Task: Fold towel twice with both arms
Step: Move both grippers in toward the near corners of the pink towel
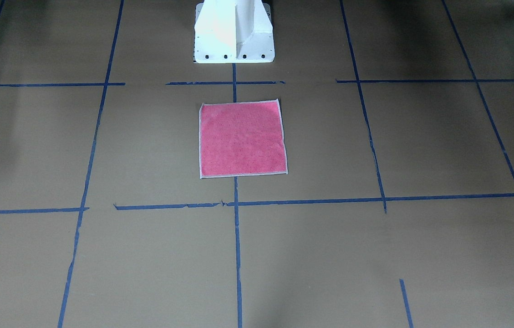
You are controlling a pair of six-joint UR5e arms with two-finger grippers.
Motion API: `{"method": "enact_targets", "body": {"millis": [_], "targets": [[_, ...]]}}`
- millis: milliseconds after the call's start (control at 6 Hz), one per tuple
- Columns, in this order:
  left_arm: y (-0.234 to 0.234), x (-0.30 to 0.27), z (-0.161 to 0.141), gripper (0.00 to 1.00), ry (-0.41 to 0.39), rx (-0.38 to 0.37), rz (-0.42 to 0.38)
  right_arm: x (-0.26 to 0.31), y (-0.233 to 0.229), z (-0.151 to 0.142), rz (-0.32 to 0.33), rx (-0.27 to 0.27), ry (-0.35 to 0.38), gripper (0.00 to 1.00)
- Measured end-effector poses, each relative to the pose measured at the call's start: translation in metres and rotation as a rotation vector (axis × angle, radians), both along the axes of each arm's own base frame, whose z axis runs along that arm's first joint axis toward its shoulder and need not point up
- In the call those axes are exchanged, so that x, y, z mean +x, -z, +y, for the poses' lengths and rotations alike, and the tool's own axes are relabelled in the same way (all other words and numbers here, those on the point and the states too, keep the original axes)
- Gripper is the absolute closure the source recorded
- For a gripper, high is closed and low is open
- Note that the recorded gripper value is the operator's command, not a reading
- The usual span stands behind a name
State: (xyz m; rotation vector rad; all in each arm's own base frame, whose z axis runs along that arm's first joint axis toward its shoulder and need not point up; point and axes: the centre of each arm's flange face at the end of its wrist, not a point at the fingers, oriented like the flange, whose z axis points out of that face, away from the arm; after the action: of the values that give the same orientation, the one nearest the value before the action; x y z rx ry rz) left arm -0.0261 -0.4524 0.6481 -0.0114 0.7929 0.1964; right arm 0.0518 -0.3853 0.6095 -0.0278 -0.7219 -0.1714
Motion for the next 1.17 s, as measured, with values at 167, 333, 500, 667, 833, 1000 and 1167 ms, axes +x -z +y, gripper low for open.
{"method": "enact_targets", "body": {"millis": [167,333,500,667,833,1000,1167], "targets": [[0.002,0.0,-0.001,0.0,0.0,0.002,0.0,0.0,0.0,0.0,0.0,0.001,0.001,0.0],[0.006,0.001,-0.003,0.0,-0.001,0.013,-0.001,-0.001,0.006,-0.006,-0.001,0.016,0.002,0.0],[0.021,0.003,-0.017,0.0,-0.002,0.067,0.003,-0.006,0.021,-0.018,-0.009,0.051,0.012,0.0],[0.052,0.008,-0.048,0.0,-0.004,0.167,0.015,-0.015,0.039,-0.031,-0.03,0.081,0.019,0.0],[0.08,0.013,-0.074,0.0,-0.007,0.251,0.031,-0.026,0.061,-0.044,-0.065,0.083,-0.006,0.0],[0.103,0.02,-0.083,0.0,-0.017,0.304,0.055,-0.048,0.089,-0.055,-0.095,0.054,-0.047,0.0],[0.126,0.045,-0.084,0.0,-0.055,0.335,0.093,-0.081,0.119,-0.061,-0.113,0.021,-0.087,0.0]]}}
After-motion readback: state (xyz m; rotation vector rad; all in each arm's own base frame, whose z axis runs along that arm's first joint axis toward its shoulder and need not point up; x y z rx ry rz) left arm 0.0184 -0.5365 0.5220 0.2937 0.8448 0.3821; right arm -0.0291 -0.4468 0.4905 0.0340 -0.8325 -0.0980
